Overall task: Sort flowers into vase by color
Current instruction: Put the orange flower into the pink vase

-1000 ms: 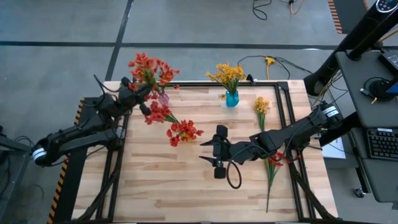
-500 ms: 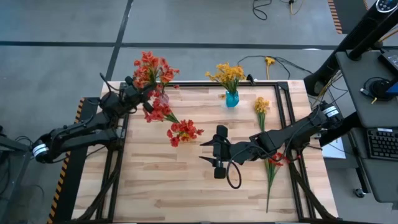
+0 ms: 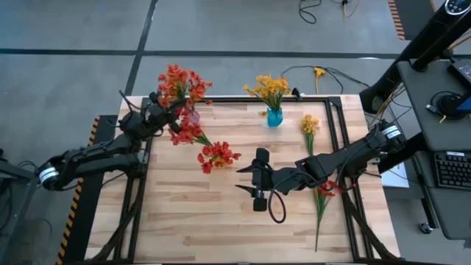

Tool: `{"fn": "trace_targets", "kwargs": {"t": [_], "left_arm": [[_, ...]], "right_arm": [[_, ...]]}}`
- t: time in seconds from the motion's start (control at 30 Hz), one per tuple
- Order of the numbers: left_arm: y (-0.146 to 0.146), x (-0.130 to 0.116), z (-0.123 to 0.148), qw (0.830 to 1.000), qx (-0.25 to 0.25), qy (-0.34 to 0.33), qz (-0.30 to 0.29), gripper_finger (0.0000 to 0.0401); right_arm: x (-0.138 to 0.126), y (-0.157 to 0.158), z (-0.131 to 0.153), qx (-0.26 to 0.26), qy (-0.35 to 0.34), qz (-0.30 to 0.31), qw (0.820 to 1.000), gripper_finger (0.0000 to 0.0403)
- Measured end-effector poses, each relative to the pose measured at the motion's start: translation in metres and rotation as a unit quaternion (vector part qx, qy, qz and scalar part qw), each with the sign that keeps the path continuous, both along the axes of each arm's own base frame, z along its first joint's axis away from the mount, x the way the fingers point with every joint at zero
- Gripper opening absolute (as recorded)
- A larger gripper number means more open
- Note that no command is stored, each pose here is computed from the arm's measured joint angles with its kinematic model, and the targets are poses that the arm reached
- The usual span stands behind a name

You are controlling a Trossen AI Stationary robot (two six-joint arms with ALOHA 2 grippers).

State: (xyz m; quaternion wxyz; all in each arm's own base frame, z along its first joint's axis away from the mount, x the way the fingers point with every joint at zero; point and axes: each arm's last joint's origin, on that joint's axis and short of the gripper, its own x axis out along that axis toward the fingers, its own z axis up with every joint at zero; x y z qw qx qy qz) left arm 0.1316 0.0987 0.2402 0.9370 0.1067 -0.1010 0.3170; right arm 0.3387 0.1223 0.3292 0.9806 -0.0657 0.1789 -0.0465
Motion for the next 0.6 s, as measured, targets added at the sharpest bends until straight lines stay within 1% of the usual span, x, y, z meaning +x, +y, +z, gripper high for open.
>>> {"fn": "trace_targets", "kwargs": {"t": [0.3,0.4,0.6], "left_arm": [[0.006,0.005,-0.001,1.000,0.011,-0.015,0.002,0.0001],[0.008,0.007,-0.003,1.000,0.011,-0.011,-0.007,0.0001],[0.013,0.009,-0.006,1.000,0.013,-0.013,0.000,0.0001]], "right_arm": [[0.000,0.000,-0.001,-0.001,0.001,0.000,1.000,0.0199],[0.000,-0.001,-0.001,-0.002,0.003,-0.001,1.000,0.0199],[0.000,-0.002,-0.002,-0.001,0.003,-0.002,1.000,0.0199]]}}
